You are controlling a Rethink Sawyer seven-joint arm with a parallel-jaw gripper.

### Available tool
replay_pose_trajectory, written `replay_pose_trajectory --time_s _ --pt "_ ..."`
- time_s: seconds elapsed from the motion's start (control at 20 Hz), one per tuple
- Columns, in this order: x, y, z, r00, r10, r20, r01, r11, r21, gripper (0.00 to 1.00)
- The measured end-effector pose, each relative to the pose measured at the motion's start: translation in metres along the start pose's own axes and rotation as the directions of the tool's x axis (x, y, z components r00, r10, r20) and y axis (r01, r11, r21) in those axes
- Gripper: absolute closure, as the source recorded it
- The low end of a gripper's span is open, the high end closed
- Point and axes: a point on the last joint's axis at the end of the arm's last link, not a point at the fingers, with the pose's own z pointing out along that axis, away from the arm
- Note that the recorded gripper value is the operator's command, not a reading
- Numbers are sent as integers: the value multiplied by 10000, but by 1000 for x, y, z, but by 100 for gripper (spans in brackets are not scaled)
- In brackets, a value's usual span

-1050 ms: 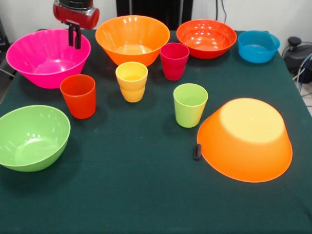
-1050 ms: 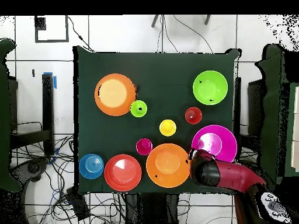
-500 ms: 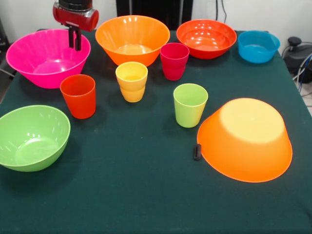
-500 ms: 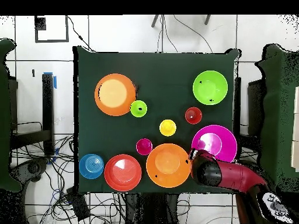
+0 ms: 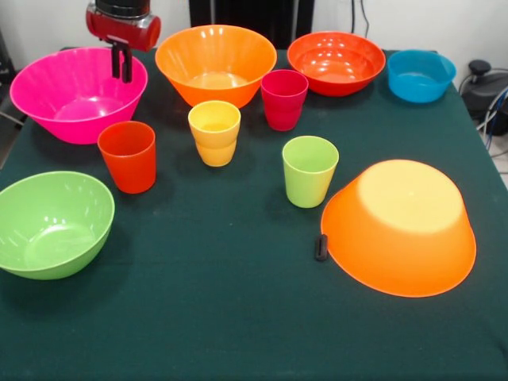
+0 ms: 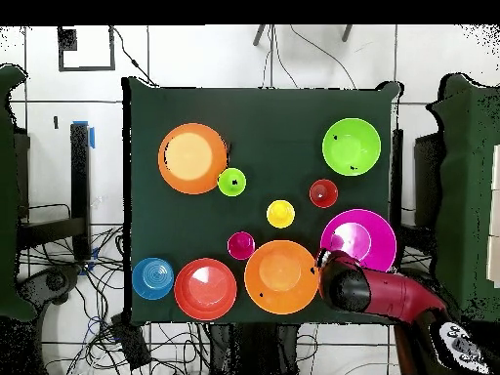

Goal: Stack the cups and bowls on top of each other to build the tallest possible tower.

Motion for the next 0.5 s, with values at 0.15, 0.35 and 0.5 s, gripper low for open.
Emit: replay_pose_trajectory --time_s 0.15,0.35,0.5 --pt "-1 0 -1 10000 -5 29 5 10000 -5 100" --pt "-5 0 -4 9999 -10 122 10 10000 8 100" --pt "-9 -2 -9 9997 -11 256 9 10000 55 100"
